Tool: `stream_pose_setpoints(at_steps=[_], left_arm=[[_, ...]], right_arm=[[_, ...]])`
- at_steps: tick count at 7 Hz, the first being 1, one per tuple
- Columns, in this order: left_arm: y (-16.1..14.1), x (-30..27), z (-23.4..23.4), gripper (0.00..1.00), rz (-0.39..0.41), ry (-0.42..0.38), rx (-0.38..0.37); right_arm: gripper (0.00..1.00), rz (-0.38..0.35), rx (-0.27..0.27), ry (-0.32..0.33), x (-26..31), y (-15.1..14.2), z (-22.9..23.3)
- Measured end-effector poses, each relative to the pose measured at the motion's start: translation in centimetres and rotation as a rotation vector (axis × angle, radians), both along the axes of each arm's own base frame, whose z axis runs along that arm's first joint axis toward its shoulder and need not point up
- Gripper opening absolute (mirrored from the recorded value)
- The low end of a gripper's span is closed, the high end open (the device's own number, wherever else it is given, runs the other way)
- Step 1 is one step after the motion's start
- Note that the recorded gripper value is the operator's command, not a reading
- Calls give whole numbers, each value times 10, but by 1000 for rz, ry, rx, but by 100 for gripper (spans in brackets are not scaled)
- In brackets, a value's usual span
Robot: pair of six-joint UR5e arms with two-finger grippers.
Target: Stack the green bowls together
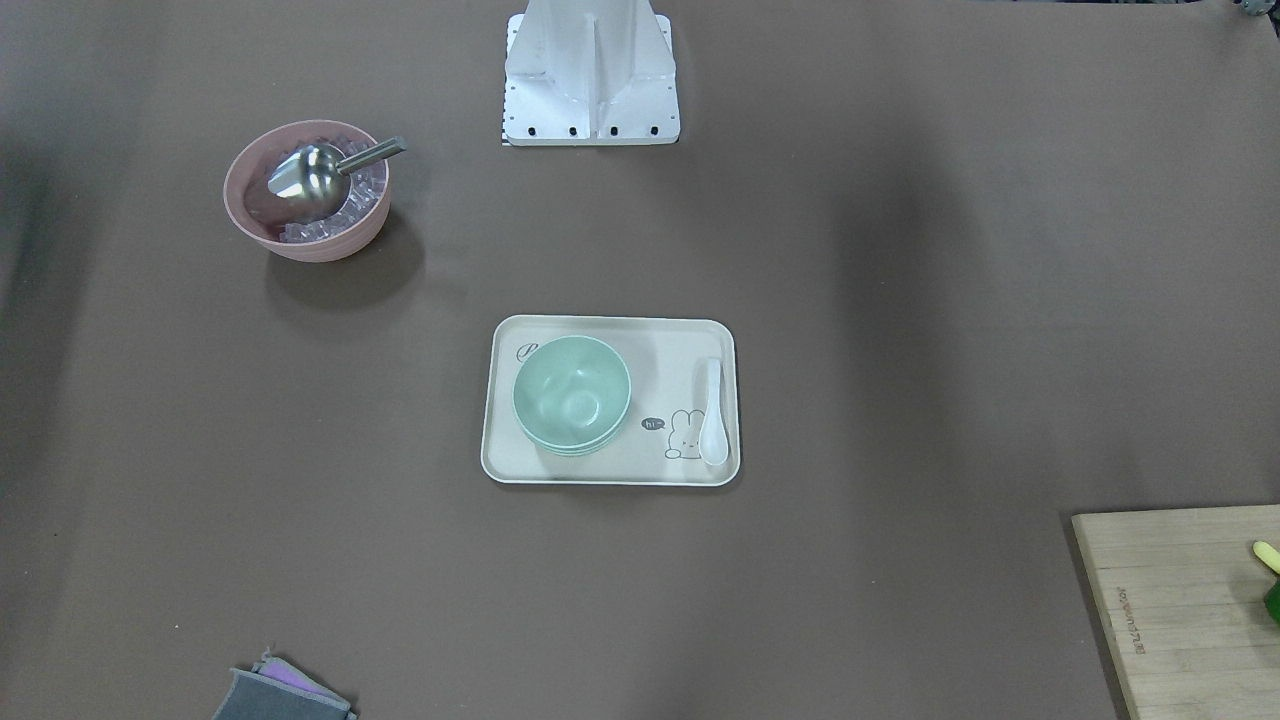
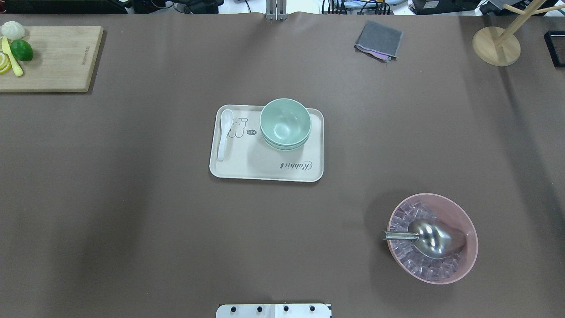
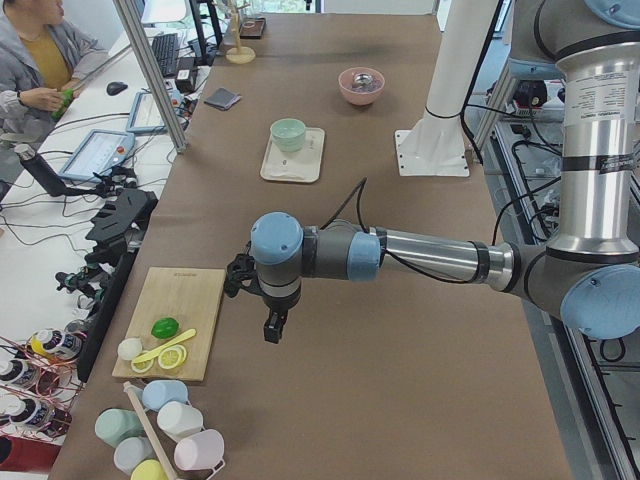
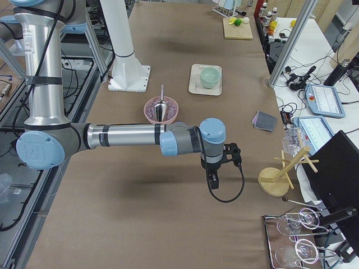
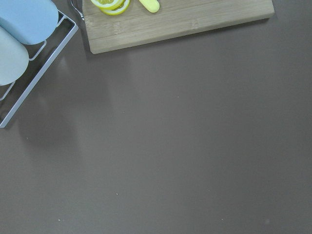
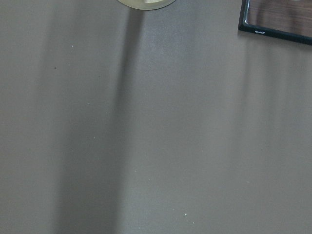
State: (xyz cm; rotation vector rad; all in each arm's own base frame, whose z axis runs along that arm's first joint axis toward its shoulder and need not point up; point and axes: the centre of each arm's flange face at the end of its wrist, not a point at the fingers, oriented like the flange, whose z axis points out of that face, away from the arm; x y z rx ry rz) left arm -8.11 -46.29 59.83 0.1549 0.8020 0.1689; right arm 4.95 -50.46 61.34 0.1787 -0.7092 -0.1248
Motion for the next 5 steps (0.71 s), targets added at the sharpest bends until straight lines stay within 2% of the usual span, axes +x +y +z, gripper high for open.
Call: stream_pose_setpoints(at_steps=[5], left_arm=[[0,0,2,98,1,0,-3]], right_arm=[[100,-4,12,3,2,3,1]])
